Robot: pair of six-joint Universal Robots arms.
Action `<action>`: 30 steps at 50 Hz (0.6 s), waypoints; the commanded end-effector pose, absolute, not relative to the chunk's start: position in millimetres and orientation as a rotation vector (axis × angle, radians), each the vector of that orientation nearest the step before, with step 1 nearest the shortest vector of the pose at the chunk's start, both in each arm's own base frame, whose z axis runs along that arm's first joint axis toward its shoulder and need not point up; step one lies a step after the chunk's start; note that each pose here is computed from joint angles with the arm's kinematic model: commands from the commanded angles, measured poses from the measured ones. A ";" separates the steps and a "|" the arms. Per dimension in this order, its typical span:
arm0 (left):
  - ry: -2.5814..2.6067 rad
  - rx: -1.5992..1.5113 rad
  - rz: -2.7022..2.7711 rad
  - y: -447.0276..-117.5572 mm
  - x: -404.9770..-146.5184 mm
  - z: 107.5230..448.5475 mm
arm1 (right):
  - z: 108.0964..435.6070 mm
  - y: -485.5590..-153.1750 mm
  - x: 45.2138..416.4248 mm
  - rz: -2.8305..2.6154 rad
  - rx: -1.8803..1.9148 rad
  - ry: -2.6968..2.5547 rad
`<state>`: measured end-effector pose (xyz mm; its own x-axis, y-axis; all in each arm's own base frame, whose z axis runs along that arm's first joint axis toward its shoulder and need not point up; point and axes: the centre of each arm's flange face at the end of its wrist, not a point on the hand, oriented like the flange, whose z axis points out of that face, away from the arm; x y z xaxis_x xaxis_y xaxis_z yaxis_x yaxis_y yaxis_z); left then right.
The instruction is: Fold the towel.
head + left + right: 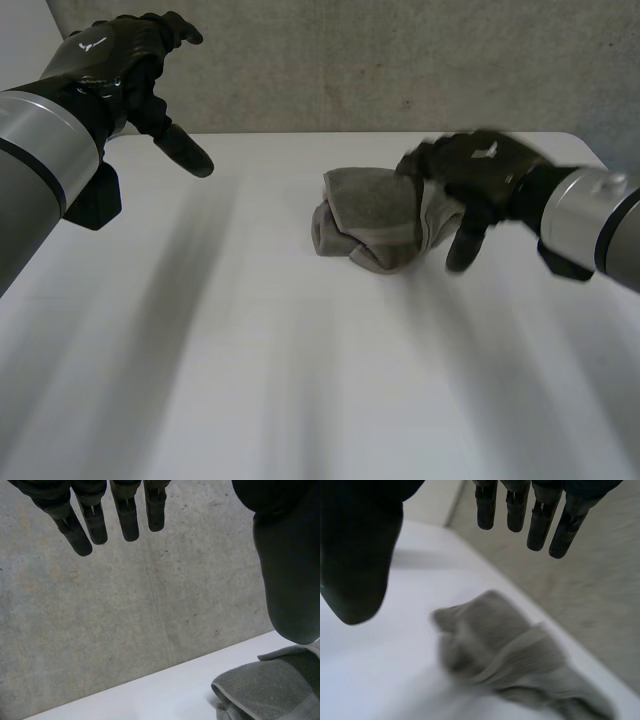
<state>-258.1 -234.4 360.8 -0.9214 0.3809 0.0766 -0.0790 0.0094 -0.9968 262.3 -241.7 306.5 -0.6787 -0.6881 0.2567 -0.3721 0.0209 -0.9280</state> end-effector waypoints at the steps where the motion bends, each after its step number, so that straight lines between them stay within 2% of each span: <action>1: -1.969 -0.312 1.982 -233.6 -257.6 361.0 | 353.5 -268.0 235.8 -2.122 -0.617 1.919; 3: -1.970 -0.310 1.983 -233.7 -257.5 361.0 | 365.1 -275.4 218.0 -2.233 -0.491 1.891; 7: -1.972 -0.303 1.988 -233.2 -256.5 361.9 | 366.0 -278.2 212.0 -2.255 -0.465 1.904; 30: -2.011 -0.361 2.053 -233.9 -254.1 360.3 | 345.3 -287.7 215.0 -2.178 -0.485 1.980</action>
